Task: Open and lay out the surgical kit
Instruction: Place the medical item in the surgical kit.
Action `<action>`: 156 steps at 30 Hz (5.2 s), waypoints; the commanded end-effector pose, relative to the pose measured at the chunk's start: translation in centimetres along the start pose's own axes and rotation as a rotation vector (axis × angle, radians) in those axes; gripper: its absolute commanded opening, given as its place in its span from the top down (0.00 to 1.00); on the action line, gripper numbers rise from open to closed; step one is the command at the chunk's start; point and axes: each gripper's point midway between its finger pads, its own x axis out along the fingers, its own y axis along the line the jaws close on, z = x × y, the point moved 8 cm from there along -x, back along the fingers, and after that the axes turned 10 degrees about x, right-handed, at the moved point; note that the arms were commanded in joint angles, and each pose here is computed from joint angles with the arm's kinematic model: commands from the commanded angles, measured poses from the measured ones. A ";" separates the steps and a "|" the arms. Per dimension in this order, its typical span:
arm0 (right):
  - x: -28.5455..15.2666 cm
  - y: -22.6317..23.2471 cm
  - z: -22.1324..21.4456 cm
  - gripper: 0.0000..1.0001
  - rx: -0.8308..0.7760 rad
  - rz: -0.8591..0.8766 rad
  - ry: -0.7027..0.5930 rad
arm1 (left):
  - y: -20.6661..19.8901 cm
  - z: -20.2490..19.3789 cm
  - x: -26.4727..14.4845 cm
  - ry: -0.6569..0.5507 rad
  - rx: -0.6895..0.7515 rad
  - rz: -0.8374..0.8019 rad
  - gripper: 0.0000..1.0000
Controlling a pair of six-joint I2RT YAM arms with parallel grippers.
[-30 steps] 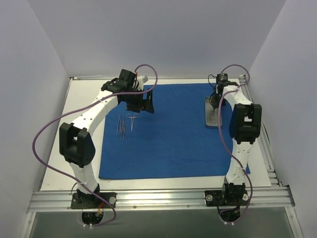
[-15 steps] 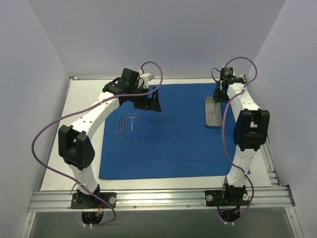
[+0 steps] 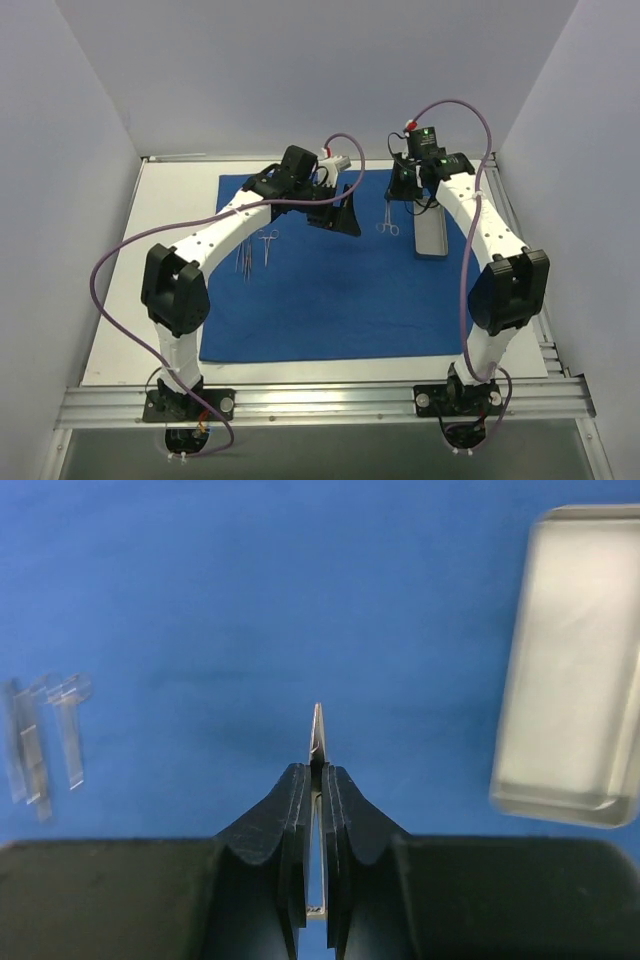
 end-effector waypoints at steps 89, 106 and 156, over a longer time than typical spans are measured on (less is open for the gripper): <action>-11.7 4.3 -17.5 0.55 -1.561 0.546 -0.121 | -7.3 -9.7 -4.8 0.351 -0.091 -0.482 0.93; -9.5 3.8 -18.3 0.90 -1.589 0.506 -0.120 | -7.2 -9.4 -4.3 0.354 -0.060 -0.484 0.88; -9.5 6.1 -13.3 1.00 -0.621 0.084 -0.328 | -2.5 0.6 -13.0 -0.278 -0.577 0.254 0.06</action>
